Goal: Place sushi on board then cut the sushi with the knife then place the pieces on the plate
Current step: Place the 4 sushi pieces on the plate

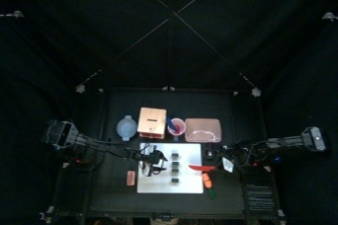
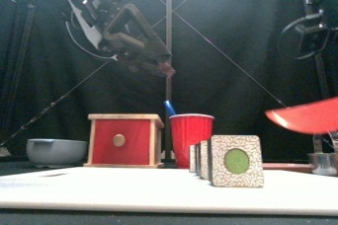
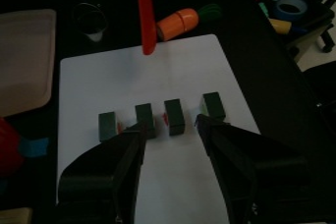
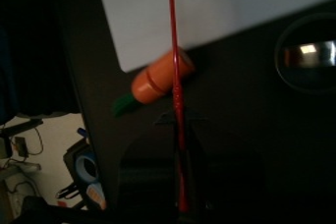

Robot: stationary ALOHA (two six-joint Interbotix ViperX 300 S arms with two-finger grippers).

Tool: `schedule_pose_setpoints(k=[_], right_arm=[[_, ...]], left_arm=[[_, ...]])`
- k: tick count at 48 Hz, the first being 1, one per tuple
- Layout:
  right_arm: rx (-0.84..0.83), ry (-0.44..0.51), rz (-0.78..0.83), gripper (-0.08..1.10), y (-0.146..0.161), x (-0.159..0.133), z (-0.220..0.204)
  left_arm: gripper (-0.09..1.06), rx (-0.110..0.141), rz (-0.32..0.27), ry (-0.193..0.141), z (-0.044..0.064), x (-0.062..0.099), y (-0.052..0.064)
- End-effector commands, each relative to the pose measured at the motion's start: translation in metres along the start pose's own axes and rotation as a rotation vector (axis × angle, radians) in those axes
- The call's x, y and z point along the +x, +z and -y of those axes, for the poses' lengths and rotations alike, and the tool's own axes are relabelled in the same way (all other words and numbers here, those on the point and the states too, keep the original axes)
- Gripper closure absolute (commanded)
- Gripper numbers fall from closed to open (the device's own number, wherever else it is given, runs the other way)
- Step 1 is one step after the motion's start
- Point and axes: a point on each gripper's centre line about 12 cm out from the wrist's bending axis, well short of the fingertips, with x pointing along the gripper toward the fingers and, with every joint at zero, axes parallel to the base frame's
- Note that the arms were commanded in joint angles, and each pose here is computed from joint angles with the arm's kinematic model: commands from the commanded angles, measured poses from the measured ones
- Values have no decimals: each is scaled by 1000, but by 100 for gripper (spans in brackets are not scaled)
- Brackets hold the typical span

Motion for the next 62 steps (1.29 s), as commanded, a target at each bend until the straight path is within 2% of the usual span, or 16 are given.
schedule_pose_setpoints(k=[1,7,12,16,20,25,31,36,43,50,62], right_arm=[[22,-65,-29,71,-2,-2,8],[61,-129,-54,64,-5,-3,15],[92,-151,-60,52,-7,-3,17],[107,-149,-61,41,-7,-4,17],[98,-142,-65,31,-8,-5,14],[86,-132,-61,24,-6,-9,10],[52,-124,-28,24,2,-19,3],[-17,-149,63,24,20,-27,0],[-130,-183,213,24,48,-31,-3],[-243,-205,346,24,76,-25,-7],[-333,-215,402,21,98,-4,-9]], left_arm=[[15,-1,30,8,-4,-2,8],[15,-3,32,11,-5,0,7],[15,-3,29,11,-5,1,5],[15,-11,18,15,-7,2,1],[15,-30,6,24,-10,3,-3],[15,-40,3,27,-10,2,-5],[15,-49,0,38,-15,1,-8],[15,-59,6,45,-17,1,-11],[15,-56,50,45,-17,-2,-9],[15,-61,82,52,-18,-4,-14],[15,-109,123,72,-21,-7,-20]])
